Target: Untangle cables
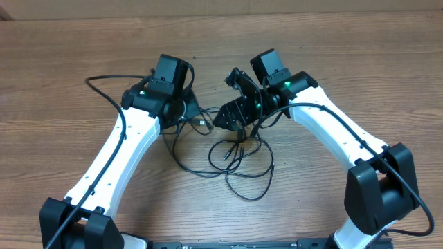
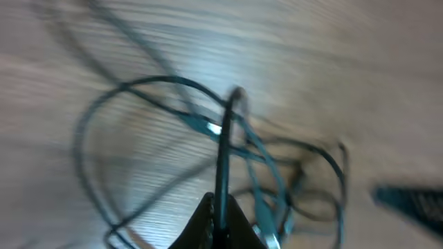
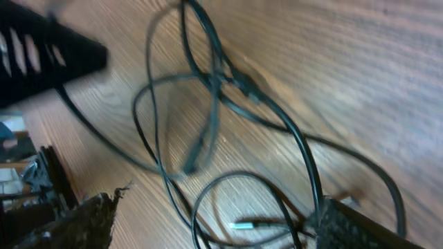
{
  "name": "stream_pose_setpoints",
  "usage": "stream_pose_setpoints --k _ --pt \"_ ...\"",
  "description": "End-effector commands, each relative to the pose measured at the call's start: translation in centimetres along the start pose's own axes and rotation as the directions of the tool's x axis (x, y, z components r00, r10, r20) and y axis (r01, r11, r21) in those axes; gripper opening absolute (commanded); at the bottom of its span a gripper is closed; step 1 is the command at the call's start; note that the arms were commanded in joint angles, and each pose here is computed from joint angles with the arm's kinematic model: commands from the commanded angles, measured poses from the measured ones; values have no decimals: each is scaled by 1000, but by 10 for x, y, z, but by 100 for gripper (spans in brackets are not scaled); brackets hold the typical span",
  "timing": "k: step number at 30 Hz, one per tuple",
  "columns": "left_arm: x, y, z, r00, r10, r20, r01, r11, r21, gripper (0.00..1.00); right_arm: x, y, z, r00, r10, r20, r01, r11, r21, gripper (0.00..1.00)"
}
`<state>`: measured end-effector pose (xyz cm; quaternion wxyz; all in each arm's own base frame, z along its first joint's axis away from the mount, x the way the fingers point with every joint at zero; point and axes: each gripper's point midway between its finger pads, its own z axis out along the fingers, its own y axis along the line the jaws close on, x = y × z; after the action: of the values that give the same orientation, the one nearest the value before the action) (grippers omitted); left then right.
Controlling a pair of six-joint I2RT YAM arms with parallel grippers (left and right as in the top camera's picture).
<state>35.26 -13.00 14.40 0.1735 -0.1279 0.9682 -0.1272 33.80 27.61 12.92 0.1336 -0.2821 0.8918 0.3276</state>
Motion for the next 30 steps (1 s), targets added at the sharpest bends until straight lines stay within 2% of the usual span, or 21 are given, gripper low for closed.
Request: stream_pose_setpoints --k 1,7,10,13,17,25,26,28,30 --pt "17 -44 -17 959 282 -38 -261 926 271 4 -3 5 4 1000 -3 12 4 999 -47 93" --pt "17 -72 -27 938 346 7 -318 852 417 4 -4 5 4 998 -58 19 59 997 -45 95" --pt "16 -94 -38 920 386 63 -360 772 524 4 -3 4 4 997 -74 16 75 996 -44 95" --pt "16 -105 -45 909 406 94 -382 723 576 4 -3 3 4 997 -77 14 77 996 -34 93" --pt "15 -106 -46 906 411 104 -390 714 582 4 -1 -2 5 997 -73 7 74 997 -8 80" --pt "16 -106 -49 899 422 114 -405 706 580 4 1 -16 4 997 -78 -8 79 994 71 76" --pt "17 -106 -48 900 422 111 -404 707 580 4 1 -16 4 996 -86 -8 86 994 70 74" --pt "17 -105 -48 900 423 108 -403 709 579 4 1 -16 4 995 -95 -10 95 993 70 62" --pt "17 -104 -48 899 424 107 -404 710 576 5 1 -15 4 996 -94 -10 94 993 66 40"
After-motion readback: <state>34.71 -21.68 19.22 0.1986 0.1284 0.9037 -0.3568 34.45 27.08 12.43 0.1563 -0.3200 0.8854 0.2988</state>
